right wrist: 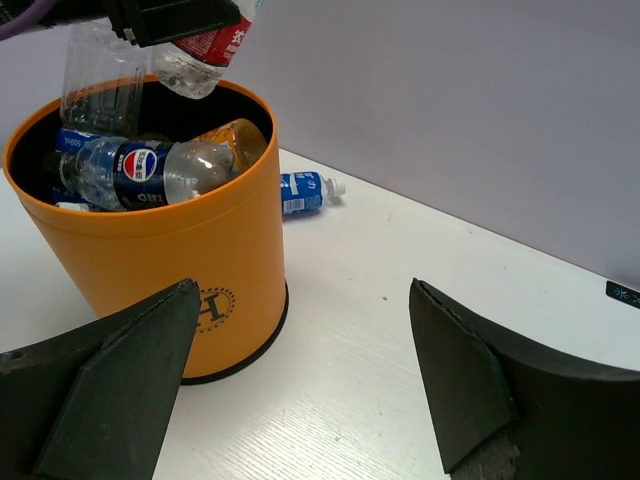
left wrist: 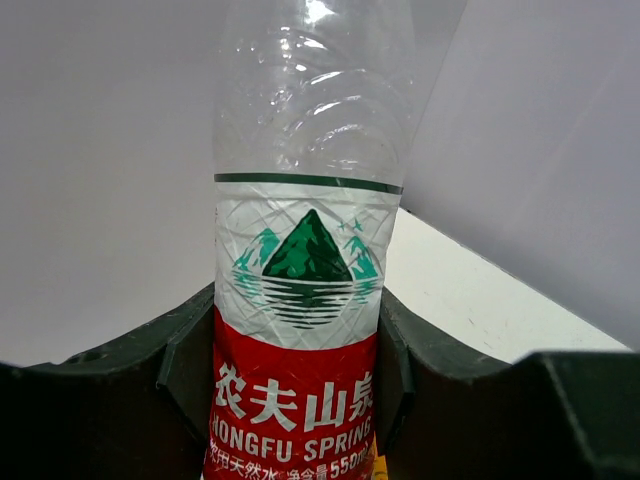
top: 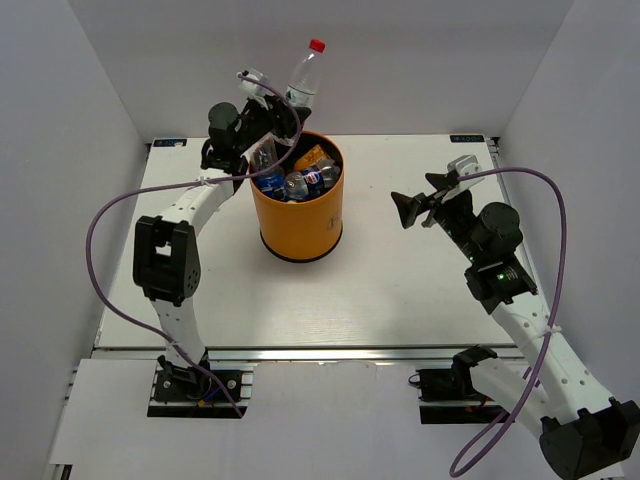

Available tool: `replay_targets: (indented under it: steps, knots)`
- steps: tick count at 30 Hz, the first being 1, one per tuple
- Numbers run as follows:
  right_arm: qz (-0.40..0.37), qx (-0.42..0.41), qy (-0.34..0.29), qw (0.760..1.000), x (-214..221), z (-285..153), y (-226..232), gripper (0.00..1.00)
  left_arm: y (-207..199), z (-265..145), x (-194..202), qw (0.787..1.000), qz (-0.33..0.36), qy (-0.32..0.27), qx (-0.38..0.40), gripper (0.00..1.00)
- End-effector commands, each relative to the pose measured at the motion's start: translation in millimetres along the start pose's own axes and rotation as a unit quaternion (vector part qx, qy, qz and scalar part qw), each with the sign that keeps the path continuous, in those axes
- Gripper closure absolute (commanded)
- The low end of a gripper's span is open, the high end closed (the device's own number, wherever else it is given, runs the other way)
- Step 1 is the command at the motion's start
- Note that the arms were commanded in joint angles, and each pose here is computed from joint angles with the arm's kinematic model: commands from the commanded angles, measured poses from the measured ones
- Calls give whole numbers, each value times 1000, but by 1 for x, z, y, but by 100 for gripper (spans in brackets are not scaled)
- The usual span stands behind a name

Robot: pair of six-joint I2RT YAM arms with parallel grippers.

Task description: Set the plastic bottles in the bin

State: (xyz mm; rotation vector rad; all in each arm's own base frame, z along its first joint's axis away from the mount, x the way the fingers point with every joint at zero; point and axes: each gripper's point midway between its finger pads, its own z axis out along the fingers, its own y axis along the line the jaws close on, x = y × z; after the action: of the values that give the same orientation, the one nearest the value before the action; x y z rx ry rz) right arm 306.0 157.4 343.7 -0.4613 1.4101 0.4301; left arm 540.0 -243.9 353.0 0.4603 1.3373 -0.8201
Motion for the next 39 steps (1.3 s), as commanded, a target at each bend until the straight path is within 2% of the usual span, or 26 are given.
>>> replay_targets:
  steps: [1,8,15,20,23,28,36,38,39]
  knots:
    - [-7,-3,-27,1000,-13,1,-1,11,-54,-3,-60,995,68,-51,50,53]
    - [-2,-13,-15,1000,-8,11,0,11,-70,-25,-57,995,86,-41,40,53]
    - [0,-21,-15,1000,-9,12,1,11,-56,-34,-37,995,97,-20,2,53]
    - [0,-18,-14,1000,-8,11,1,11,-45,-29,-2,996,87,31,4,49]
    - [-1,-15,-12,1000,-6,11,0,11,-39,-36,17,994,100,46,-7,42]
    - [0,-18,-12,1000,-5,12,0,11,-30,-41,45,990,110,82,-17,41]
    - [-1,-21,-7,1000,0,15,0,11,-13,-43,90,987,85,132,-33,39]
    - [-1,-22,-5,1000,1,17,0,11,-16,-45,89,987,87,130,-32,33]
    - [-1,-24,-4,1000,2,17,1,11,-16,-49,93,987,85,134,-32,24]
